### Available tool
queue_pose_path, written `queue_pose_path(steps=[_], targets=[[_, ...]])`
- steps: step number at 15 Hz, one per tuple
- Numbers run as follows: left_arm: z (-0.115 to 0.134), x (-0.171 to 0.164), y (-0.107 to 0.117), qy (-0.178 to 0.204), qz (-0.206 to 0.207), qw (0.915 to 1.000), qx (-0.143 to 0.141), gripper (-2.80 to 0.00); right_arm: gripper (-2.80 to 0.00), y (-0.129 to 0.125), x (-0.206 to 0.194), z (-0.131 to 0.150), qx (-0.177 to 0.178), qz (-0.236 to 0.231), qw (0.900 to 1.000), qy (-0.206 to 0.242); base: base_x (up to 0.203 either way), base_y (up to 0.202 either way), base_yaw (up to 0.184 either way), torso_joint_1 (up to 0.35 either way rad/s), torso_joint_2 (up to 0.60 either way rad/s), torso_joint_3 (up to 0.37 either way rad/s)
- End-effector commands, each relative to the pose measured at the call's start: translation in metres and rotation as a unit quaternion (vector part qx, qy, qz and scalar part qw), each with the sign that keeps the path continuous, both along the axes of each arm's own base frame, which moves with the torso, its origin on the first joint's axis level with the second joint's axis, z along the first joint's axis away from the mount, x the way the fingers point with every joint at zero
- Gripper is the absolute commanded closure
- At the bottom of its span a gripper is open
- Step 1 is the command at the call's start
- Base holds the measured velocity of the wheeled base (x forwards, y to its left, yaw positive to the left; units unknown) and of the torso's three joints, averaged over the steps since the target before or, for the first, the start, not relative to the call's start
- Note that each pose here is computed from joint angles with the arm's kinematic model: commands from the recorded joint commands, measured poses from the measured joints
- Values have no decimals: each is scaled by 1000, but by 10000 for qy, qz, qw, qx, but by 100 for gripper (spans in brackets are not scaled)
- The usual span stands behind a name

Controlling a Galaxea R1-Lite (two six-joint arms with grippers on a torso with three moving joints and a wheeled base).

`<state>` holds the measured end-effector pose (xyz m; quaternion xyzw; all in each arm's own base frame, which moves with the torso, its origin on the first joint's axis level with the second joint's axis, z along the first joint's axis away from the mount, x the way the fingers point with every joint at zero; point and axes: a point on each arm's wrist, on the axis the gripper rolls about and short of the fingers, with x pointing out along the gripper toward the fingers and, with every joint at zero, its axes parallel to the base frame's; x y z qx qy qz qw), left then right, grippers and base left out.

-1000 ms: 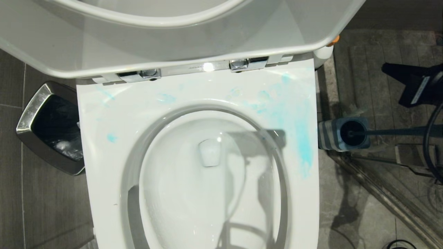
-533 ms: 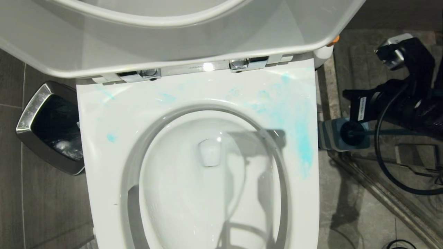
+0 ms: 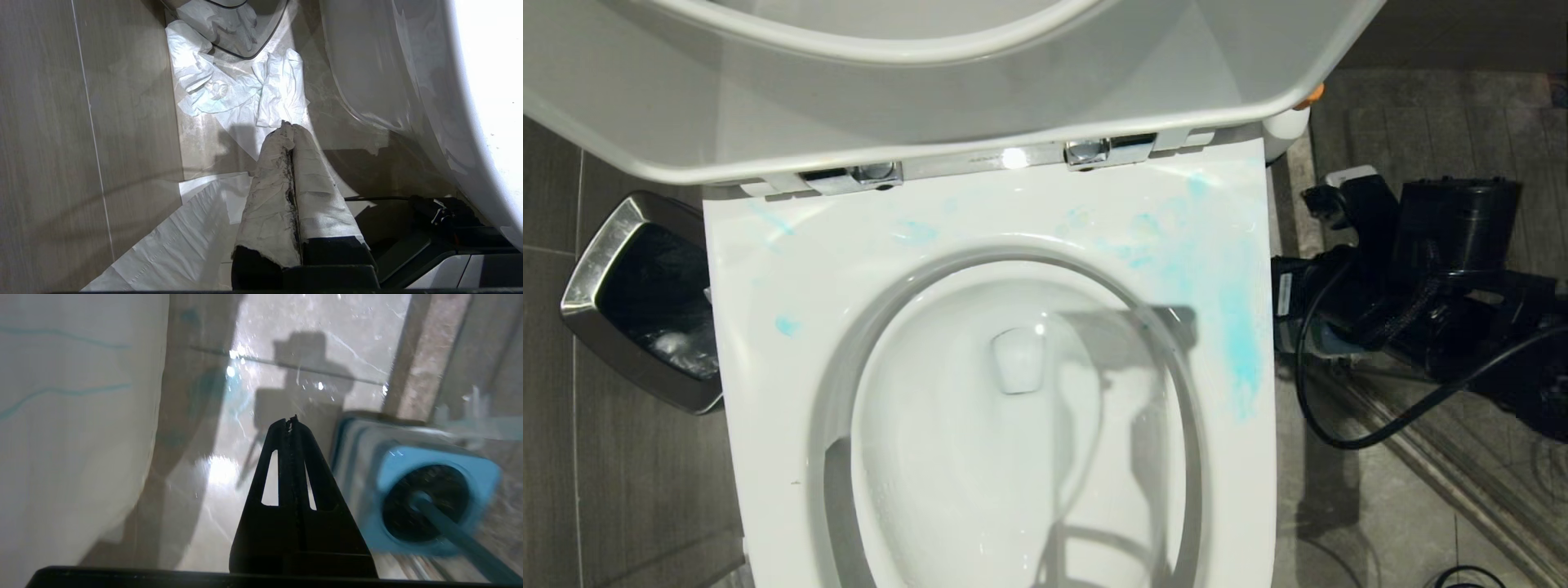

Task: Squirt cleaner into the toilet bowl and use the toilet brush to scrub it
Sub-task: Pour in the cleaning agent

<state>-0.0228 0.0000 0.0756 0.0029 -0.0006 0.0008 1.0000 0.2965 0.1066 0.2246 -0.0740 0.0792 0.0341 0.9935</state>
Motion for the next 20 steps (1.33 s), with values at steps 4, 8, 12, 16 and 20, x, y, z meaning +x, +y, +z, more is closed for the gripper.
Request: queue_pose_path(steps=[4, 8, 12, 16, 20], targets=[[0, 0, 0, 3, -1, 10000, 2, 0, 0, -2, 28, -25, 58, 81, 9992, -389, 0, 0, 0, 0, 0, 0], [0, 0, 0, -1, 0, 10000, 2, 0, -280, -5, 56, -35, 72, -24, 9985, -543, 0, 0, 0, 0, 0, 0], [0, 0, 0, -1, -1, 10000, 2, 0, -280, 0, 84, -48, 66, -55, 9978, -651, 0, 0, 0, 0, 0, 0], [0, 0, 0, -1, -1, 10000, 2, 0, -280, 1, 112, -54, -107, -124, 9951, -980, 0, 0, 0, 0, 0, 0], [0, 0, 0, 6, -1, 10000, 2, 0, -280, 1, 138, -59, -193, -214, 9928, -1166, 0, 0, 0, 0, 0, 0]])
